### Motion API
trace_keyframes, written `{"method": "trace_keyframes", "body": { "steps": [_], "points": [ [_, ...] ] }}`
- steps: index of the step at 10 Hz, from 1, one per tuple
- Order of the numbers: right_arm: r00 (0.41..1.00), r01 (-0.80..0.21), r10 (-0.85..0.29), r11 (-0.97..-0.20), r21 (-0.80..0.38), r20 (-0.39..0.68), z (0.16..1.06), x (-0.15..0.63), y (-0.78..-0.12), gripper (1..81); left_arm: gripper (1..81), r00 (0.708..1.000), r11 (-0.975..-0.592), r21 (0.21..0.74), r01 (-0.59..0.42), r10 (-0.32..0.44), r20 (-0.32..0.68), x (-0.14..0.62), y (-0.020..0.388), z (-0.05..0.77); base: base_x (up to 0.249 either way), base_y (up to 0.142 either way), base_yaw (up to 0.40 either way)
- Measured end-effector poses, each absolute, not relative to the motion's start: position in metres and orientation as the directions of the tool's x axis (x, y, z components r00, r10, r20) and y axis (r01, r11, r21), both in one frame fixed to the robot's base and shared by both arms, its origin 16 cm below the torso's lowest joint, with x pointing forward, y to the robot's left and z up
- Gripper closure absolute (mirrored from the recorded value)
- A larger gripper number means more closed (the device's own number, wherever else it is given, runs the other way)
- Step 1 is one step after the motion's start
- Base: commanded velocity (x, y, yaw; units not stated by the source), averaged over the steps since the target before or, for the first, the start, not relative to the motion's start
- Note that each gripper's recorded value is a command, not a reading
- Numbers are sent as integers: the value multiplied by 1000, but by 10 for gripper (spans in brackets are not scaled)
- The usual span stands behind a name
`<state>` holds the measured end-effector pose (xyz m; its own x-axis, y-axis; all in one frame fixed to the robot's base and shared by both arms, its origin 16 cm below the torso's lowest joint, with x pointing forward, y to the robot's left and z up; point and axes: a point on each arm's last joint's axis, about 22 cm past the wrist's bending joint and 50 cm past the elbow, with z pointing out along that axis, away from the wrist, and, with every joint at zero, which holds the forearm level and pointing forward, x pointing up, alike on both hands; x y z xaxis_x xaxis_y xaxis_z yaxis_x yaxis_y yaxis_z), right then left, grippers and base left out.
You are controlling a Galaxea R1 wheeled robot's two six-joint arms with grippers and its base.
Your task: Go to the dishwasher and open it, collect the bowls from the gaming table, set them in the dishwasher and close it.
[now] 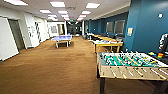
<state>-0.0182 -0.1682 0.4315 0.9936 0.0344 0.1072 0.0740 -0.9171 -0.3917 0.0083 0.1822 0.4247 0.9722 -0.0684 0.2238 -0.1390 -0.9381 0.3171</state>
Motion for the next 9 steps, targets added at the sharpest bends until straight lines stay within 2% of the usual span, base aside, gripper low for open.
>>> {"method": "trace_keyframes", "body": {
  "steps": [5,9],
  "points": [
    [994,75,34,-915,-396,108,432,-18,-164,10,10,974,-940,315,-128,-58,220,9,185,424,0,0,0],
    [995,70,38,-918,-390,90,430,-34,-166,10,10,977,-941,315,-124,-60,206,-4,185,424,89,0,0]
  ]
}}
